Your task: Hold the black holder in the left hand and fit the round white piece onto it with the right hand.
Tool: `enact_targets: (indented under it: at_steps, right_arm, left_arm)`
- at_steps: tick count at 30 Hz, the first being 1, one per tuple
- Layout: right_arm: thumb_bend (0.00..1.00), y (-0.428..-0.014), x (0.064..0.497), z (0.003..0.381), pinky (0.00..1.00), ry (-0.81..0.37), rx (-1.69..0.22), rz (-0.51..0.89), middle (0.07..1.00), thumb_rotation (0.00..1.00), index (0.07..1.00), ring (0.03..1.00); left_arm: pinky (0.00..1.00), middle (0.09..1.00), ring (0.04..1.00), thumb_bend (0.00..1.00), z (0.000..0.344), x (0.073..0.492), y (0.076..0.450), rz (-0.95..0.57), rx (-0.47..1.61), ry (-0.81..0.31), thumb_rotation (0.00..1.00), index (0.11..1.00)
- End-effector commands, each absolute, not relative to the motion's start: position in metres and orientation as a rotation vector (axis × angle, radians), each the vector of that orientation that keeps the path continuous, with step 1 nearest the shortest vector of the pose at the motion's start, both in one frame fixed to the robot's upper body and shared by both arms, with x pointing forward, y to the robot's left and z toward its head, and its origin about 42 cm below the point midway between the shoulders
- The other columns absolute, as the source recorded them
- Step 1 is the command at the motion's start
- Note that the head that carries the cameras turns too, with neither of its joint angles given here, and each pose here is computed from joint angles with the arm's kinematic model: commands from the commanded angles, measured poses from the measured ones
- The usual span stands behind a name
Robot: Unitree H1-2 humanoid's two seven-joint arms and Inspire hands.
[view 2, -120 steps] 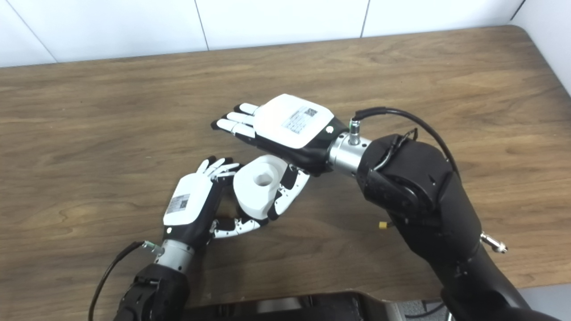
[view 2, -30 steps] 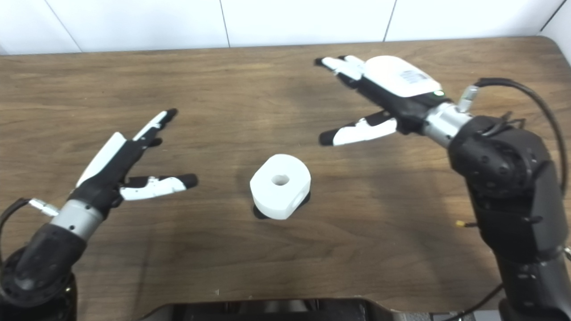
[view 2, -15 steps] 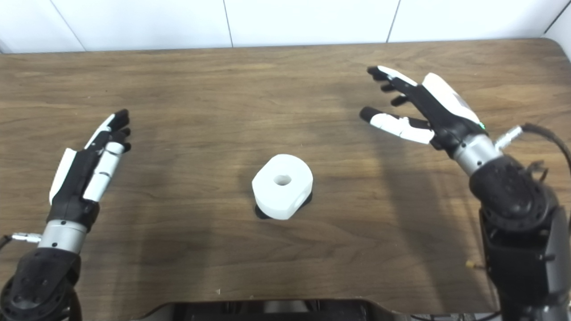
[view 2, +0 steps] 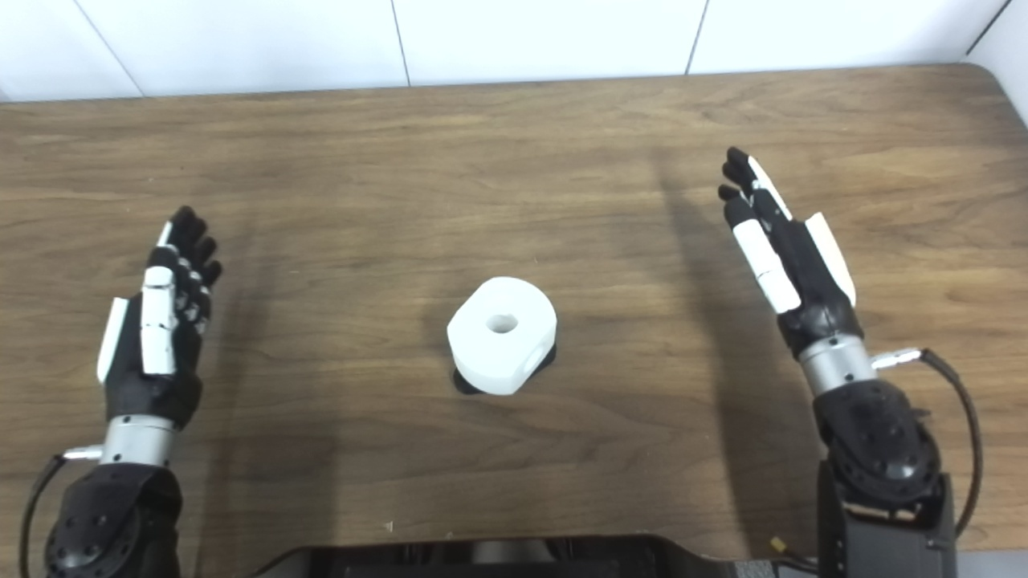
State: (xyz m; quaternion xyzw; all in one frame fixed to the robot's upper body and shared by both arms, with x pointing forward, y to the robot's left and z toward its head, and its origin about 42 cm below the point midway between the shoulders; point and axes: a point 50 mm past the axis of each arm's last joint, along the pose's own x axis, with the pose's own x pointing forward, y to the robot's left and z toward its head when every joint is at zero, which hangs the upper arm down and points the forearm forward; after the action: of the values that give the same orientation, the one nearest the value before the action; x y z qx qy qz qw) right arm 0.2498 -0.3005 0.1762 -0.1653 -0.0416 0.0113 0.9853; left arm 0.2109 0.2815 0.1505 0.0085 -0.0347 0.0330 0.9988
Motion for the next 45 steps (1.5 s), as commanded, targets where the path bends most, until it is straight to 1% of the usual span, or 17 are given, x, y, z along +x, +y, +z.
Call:
enact_targets:
  at_steps: [1, 5, 9, 14, 16, 22, 25, 28, 30, 33, 37, 41, 45]
  right_arm:
    - [0.49, -0.299, 0.249, 0.183, 0.97, -0.158, -0.311, 0.003, 0.972, 1.0, 0.989, 0.955]
    - [0.5, -0.298, 0.247, 0.178, 1.0, -0.146, -0.27, -0.024, 0.975, 1.0, 0.984, 0.964]
    - [0.49, -0.295, 0.244, 0.172, 0.99, -0.155, -0.184, -0.053, 0.964, 1.0, 0.971, 0.95]
    - [0.56, -0.295, 0.24, 0.16, 1.0, -0.159, -0.128, -0.066, 0.965, 1.0, 0.973, 0.96]
    - [0.57, -0.297, 0.238, 0.154, 1.0, -0.171, -0.111, -0.071, 0.97, 1.0, 0.975, 0.963]
    - [0.52, -0.302, 0.229, 0.14, 1.0, -0.213, -0.074, -0.092, 0.98, 1.0, 0.986, 0.972]
    - [0.53, -0.304, 0.227, 0.134, 0.99, -0.218, -0.087, -0.104, 0.971, 1.0, 0.973, 0.966]
    - [0.5, -0.305, 0.226, 0.132, 0.99, -0.22, -0.097, -0.1, 0.972, 1.0, 0.974, 0.957]
    - [0.48, -0.305, 0.226, 0.131, 0.98, -0.221, -0.101, -0.101, 0.966, 0.98, 0.966, 0.952]
    - [0.48, -0.306, 0.225, 0.129, 0.98, -0.223, -0.11, -0.104, 0.968, 0.97, 0.968, 0.952]
    - [0.47, -0.307, 0.223, 0.128, 0.98, -0.216, -0.109, -0.112, 0.969, 0.99, 0.966, 0.952]
    - [0.46, -0.305, 0.219, 0.125, 0.97, -0.214, -0.098, -0.118, 0.959, 0.97, 0.953, 0.948]
    - [0.46, -0.303, 0.216, 0.122, 0.98, -0.206, -0.099, -0.122, 0.959, 0.98, 0.958, 0.945]
  left_arm:
    - [1.0, 1.0, 1.0, 0.53, 0.153, 0.207, 0.287, 0.062, 0.032, -0.113, 1.0, 1.0]
    - [1.0, 1.0, 1.0, 0.54, 0.147, 0.206, 0.288, 0.083, 0.029, -0.118, 1.0, 1.0]
    - [1.0, 1.0, 1.0, 0.54, 0.142, 0.206, 0.289, 0.098, 0.002, -0.128, 1.0, 1.0]
    - [1.0, 1.0, 1.0, 0.56, 0.137, 0.203, 0.292, 0.092, -0.027, -0.132, 1.0, 1.0]
    - [1.0, 1.0, 1.0, 0.57, 0.134, 0.2, 0.293, 0.099, -0.03, -0.134, 1.0, 1.0]
    - [1.0, 1.0, 1.0, 0.53, 0.126, 0.193, 0.294, 0.116, -0.045, -0.147, 1.0, 1.0]
    - [1.0, 1.0, 1.0, 0.53, 0.123, 0.19, 0.295, 0.127, -0.041, -0.152, 1.0, 1.0]
    - [1.0, 1.0, 1.0, 0.54, 0.121, 0.187, 0.296, 0.133, -0.035, -0.154, 1.0, 1.0]
    - [1.0, 1.0, 1.0, 0.54, 0.12, 0.185, 0.297, 0.14, -0.027, -0.158, 1.0, 1.0]
    - [1.0, 1.0, 1.0, 0.52, 0.119, 0.184, 0.299, 0.142, -0.016, -0.163, 1.0, 1.0]
    - [1.0, 1.0, 1.0, 0.51, 0.118, 0.182, 0.299, 0.145, -0.017, -0.164, 1.0, 1.0]
    - [1.0, 1.0, 1.0, 0.49, 0.119, 0.18, 0.299, 0.147, -0.017, -0.167, 1.0, 1.0]
    - [1.0, 1.0, 1.0, 0.48, 0.119, 0.178, 0.3, 0.154, -0.014, -0.166, 1.0, 1.0]
